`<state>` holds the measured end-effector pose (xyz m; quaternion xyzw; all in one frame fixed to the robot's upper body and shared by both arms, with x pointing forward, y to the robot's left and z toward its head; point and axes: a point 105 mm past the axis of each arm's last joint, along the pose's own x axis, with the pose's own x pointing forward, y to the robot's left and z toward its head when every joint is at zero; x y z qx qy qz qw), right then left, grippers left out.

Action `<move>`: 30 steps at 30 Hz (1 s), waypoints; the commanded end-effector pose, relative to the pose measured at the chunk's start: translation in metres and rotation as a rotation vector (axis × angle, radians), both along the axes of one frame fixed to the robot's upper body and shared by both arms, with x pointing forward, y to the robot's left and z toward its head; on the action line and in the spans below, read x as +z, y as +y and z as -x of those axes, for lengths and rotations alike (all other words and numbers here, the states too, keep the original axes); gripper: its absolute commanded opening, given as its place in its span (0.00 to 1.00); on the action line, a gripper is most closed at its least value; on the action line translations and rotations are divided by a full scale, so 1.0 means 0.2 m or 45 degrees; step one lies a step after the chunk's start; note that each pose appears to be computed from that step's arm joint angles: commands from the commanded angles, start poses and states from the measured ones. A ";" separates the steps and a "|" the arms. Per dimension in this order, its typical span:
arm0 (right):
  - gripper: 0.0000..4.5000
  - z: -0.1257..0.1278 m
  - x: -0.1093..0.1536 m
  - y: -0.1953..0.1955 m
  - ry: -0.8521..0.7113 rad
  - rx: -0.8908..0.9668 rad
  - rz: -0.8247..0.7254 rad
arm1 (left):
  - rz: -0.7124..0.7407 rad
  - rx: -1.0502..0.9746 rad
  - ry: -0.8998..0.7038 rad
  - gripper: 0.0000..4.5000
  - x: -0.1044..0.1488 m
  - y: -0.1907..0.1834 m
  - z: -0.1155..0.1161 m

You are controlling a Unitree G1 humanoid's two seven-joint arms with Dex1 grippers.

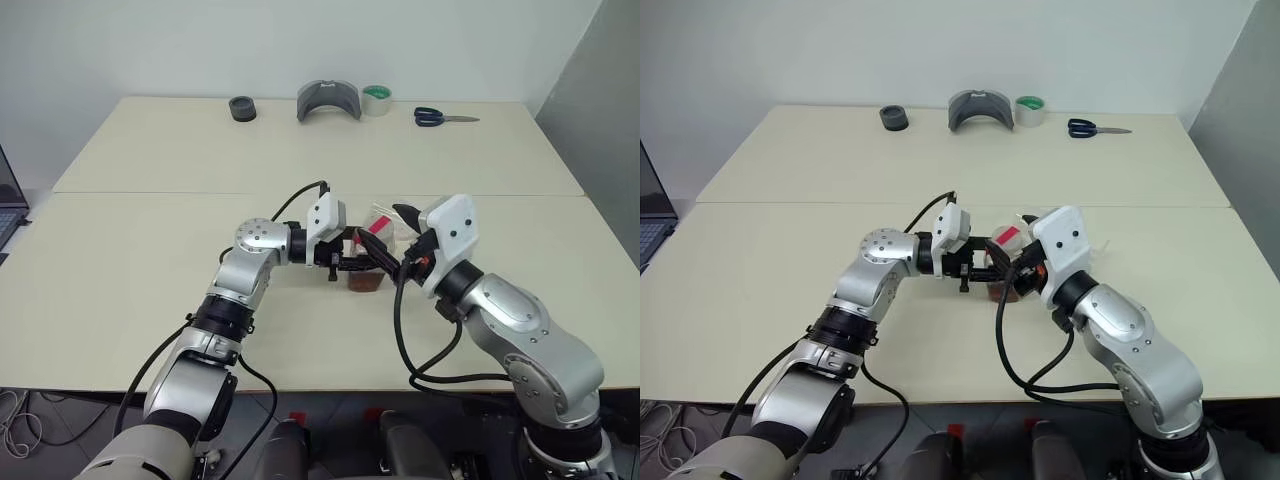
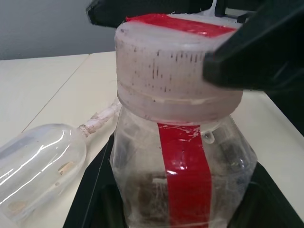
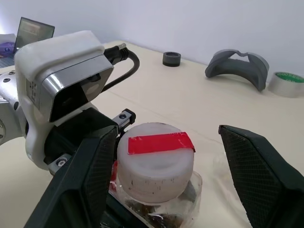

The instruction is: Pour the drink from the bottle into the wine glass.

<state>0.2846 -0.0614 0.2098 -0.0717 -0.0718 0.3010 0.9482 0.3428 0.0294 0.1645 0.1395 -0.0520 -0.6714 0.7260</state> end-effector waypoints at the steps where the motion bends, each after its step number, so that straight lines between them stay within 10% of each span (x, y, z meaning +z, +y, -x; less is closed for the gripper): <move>1: 0.80 0.02 0.06 0.01 -0.065 -0.013 -0.041 | 0.041 0.013 -0.088 0.40 0.09 -0.01 -0.02; 7: 0.80 0.00 0.05 0.01 -0.060 -0.046 -0.051 | 0.041 0.019 -0.089 0.40 0.08 -0.01 -0.02; 14: 0.41 -0.02 0.03 0.00 -0.011 -0.036 -0.056 | 0.043 0.020 -0.091 0.40 0.09 -0.01 -0.02; 21: 0.41 -0.06 0.06 0.00 -0.034 0.021 -0.040 | 0.046 0.017 -0.090 0.40 0.10 -0.01 -0.03; 30: 0.41 -0.07 0.03 -0.06 0.042 0.703 0.372 | 0.027 -0.046 -0.088 0.40 0.11 -0.02 0.00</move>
